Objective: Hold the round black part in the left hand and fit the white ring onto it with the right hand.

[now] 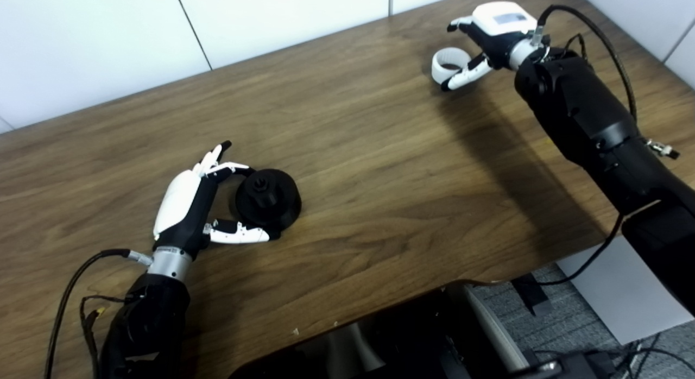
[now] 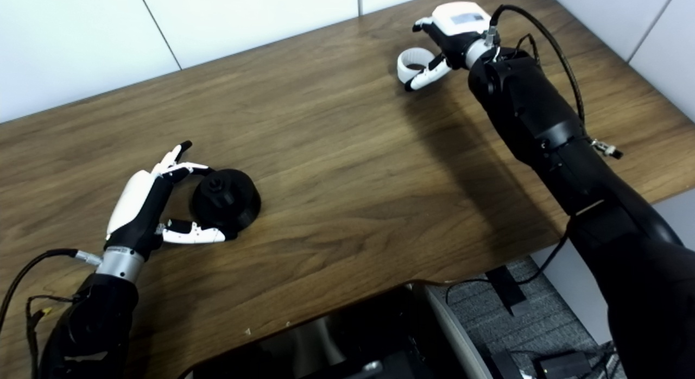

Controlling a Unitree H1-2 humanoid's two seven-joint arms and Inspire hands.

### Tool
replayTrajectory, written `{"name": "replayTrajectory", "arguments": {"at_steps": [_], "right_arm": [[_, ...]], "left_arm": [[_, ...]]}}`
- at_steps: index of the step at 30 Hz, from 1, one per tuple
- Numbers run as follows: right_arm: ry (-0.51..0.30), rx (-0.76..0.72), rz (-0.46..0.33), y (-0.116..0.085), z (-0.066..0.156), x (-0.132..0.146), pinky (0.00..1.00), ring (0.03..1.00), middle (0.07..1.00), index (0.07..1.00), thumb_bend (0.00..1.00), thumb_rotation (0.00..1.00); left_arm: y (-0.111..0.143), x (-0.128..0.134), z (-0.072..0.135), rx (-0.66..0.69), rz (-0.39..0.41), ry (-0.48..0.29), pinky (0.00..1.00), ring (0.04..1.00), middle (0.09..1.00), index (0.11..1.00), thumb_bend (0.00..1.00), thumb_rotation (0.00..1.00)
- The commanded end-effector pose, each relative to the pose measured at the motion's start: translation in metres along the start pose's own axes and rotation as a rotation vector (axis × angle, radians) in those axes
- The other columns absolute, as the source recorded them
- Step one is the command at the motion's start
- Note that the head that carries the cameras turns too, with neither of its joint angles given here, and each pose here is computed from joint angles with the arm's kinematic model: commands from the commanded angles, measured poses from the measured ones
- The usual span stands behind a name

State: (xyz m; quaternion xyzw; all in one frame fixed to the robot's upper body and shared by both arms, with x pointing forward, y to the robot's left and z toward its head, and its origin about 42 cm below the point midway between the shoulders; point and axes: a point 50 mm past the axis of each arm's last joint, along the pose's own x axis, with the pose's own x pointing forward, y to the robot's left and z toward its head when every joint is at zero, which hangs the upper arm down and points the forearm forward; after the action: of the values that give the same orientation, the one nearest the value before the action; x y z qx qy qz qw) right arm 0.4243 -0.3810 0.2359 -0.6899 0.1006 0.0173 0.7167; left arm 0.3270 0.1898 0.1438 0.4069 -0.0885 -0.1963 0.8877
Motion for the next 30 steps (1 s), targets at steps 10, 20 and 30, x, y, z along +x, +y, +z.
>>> {"name": "replayTrajectory", "arguments": {"at_steps": [10, 20, 30], "right_arm": [[-0.014, -0.012, -0.013, -0.037, 0.000, 0.008, 0.93, 0.888, 0.907, 0.888, 0.86, 0.36], [-0.005, -0.057, -0.020, -0.031, 0.007, 0.006, 0.94, 0.910, 0.892, 0.824, 0.81, 0.27], [0.009, -0.082, -0.025, -0.028, 0.002, 0.007, 0.96, 0.879, 0.856, 0.803, 0.78, 0.26]], "left_arm": [[0.014, 0.005, 0.008, 0.020, 0.039, -0.042, 1.00, 1.000, 1.000, 0.622, 1.00, 0.28], [0.015, 0.002, 0.008, 0.022, 0.039, -0.039, 1.00, 1.000, 1.000, 0.625, 1.00, 0.29], [0.014, 0.001, 0.007, 0.014, 0.035, -0.037, 1.00, 1.000, 1.000, 0.628, 1.00, 0.27]]}}
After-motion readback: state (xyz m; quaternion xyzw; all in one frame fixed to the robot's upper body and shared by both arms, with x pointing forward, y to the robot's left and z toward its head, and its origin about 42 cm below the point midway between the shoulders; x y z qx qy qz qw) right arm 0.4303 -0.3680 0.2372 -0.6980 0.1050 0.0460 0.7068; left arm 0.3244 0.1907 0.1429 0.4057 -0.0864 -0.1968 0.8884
